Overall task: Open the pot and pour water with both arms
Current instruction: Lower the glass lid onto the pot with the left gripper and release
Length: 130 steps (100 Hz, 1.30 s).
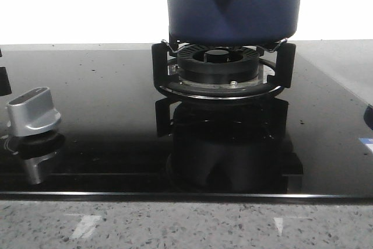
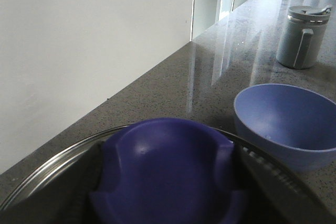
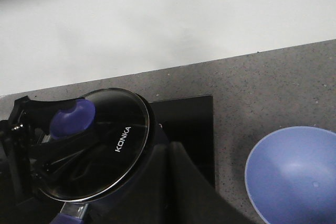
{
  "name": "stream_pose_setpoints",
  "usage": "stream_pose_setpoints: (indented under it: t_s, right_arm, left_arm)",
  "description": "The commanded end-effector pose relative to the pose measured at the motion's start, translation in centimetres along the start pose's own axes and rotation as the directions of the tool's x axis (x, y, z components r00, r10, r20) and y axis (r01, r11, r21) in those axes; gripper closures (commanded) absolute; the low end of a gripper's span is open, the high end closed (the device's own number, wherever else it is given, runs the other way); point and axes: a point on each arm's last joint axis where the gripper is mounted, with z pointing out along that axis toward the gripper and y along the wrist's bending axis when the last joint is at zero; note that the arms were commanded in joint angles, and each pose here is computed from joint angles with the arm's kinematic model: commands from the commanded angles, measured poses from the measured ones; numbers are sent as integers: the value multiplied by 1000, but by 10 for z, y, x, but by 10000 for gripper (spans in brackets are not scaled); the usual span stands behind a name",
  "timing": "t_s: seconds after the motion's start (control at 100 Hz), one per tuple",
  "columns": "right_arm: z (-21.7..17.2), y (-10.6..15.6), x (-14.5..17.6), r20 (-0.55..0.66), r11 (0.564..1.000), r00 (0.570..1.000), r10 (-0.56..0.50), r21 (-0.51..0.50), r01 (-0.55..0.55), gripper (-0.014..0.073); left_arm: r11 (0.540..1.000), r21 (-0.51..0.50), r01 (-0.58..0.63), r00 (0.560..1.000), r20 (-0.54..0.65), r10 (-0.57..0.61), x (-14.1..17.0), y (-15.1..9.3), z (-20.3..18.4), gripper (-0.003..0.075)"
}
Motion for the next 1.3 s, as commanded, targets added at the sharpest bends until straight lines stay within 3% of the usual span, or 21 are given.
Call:
stream_pose_setpoints:
  t_s: [0.0,0.82,1.05,1.29]
  right_arm:
    - [-11,5,-13,115,1000,993,-20,-22,23,662]
    - [-11,5,-13,115,1000,993,-20,-22,23,662]
    - [-13,5,-12,116,999,993,-19,-24,22,662]
    - [-15,5,-12,121,999,992,-20,-25,23,662]
  left_arm:
    - [999,44,4,992,126,-9,-38,-11,-13,402]
    - [994,103,47,988,141,-61,-31,-13,-6,400]
    - [996,67,53,991,118,-61,-25,-8,-3,400]
    - [998,36,55,993,107,-58,-24,-5,-2,285]
